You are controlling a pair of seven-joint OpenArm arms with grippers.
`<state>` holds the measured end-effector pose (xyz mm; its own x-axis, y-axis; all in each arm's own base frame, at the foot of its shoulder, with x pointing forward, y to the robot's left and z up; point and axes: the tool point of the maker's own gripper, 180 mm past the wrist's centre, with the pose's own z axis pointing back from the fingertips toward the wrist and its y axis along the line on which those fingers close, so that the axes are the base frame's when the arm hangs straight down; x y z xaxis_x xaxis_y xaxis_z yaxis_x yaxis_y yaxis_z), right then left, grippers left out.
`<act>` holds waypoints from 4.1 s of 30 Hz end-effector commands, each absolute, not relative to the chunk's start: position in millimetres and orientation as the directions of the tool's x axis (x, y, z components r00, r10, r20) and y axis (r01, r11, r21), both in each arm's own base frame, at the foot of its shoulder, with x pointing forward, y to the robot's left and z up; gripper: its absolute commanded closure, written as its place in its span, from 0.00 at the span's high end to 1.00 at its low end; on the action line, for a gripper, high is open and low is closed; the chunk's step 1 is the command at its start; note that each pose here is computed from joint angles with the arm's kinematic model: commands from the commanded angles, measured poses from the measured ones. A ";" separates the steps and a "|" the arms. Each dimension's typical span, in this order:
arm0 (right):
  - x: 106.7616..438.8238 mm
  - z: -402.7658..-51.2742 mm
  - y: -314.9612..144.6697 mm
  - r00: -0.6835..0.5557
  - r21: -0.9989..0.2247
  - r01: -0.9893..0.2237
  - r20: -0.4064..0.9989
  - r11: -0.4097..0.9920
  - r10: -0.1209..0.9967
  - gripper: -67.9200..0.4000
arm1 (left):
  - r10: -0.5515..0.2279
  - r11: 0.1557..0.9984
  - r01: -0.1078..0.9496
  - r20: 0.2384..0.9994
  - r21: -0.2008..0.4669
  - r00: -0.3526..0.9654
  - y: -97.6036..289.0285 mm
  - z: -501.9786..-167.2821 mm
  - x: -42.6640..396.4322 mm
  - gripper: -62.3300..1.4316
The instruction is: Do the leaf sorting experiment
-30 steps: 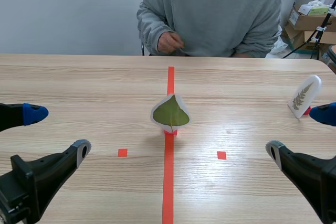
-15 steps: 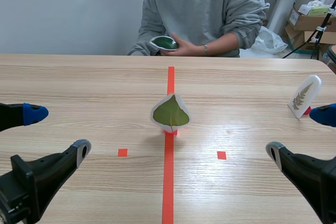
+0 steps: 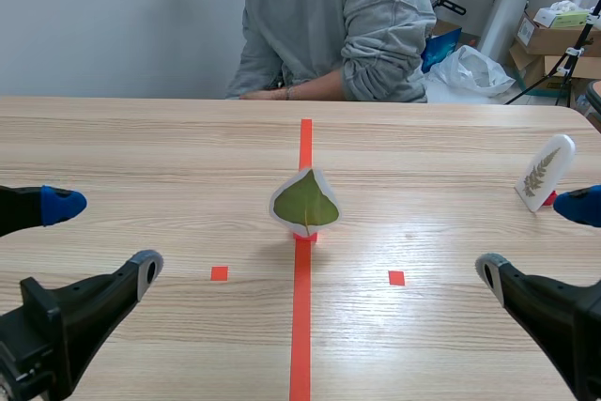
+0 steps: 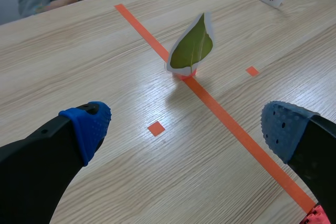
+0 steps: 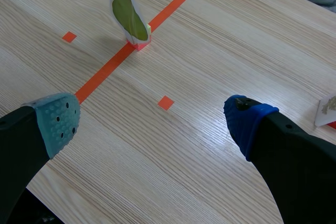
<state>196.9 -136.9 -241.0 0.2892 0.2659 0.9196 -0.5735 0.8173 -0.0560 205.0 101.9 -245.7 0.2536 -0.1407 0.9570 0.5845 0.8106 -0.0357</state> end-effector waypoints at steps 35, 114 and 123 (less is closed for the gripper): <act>203.2 -232.1 -135.4 0.255 -0.075 -0.577 0.930 0.813 0.266 0.83 | -0.493 0.491 0.845 0.868 0.212 0.068 -14.3 -339.7 364.5 0.98; 204.8 -236.8 -138.0 0.277 -0.084 -0.575 0.916 0.814 0.291 0.83 | -0.071 0.993 0.104 0.975 0.050 0.210 258.4 -302.3 391.7 0.08; 204.9 -236.7 -138.0 0.277 -0.084 -0.575 0.916 0.814 0.291 0.83 | -0.084 0.994 -0.040 0.961 0.098 0.263 304.1 -310.5 426.6 0.08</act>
<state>201.3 -139.8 -244.3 0.3049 0.2947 0.9057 -0.5715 0.8173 -0.0735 417.3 304.6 -328.3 0.3121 -0.0678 0.9476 -0.0430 0.9954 0.0854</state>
